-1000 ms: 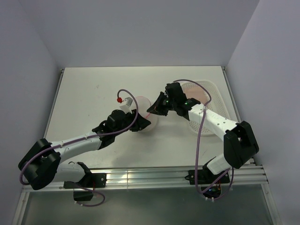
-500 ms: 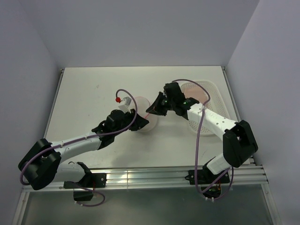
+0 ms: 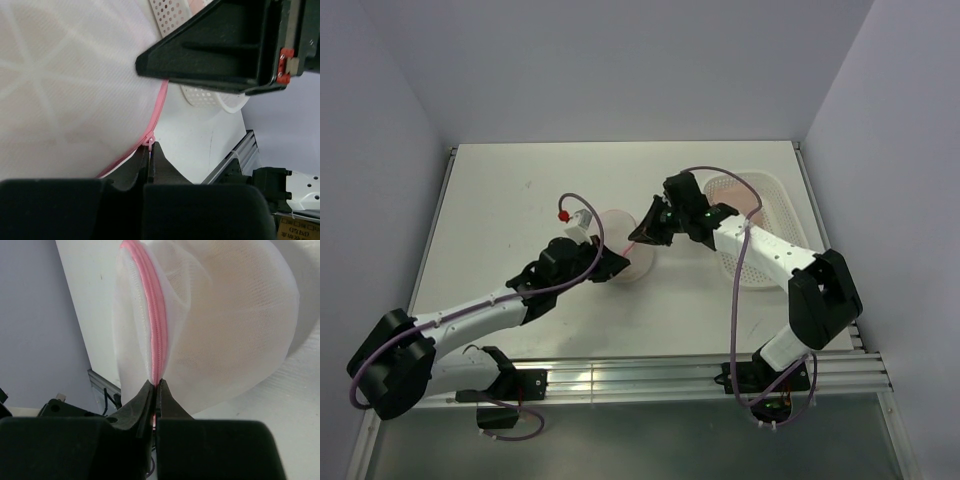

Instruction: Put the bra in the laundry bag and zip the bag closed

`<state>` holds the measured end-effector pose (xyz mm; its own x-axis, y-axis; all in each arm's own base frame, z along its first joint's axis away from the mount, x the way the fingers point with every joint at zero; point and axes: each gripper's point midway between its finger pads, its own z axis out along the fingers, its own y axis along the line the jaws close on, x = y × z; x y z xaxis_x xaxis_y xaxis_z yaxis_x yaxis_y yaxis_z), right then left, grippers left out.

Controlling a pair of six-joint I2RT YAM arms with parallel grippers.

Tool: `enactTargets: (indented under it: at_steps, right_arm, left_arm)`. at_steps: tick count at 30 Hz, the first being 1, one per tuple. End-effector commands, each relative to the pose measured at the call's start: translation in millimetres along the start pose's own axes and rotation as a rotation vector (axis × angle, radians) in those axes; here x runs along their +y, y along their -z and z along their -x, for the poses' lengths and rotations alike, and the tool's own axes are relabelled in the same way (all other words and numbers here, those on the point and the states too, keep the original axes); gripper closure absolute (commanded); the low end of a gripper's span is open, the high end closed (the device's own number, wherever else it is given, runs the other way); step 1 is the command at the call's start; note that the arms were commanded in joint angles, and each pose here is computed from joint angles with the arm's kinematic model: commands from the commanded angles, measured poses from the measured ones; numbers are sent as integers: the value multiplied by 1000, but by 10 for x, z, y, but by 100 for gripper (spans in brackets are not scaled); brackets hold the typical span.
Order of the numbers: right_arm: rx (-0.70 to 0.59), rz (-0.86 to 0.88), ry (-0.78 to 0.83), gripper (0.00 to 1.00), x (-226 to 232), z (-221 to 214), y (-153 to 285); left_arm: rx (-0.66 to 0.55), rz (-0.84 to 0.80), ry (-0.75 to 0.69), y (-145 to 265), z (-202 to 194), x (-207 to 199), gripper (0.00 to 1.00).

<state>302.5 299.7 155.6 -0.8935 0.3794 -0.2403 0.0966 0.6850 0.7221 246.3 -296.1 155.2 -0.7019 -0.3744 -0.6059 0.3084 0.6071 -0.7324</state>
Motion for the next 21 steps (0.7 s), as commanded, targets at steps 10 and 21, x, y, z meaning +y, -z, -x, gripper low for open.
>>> enactTargets:
  at_steps: [10,21]
  right_arm:
    - [-65,-24,75,100,102,480,-32]
    - [-61,-15,129,100,170,737,-88]
  left_arm:
    - [-8,61,-14,482,-45,187,100]
    - [-17,177,38,713,-17,596,100]
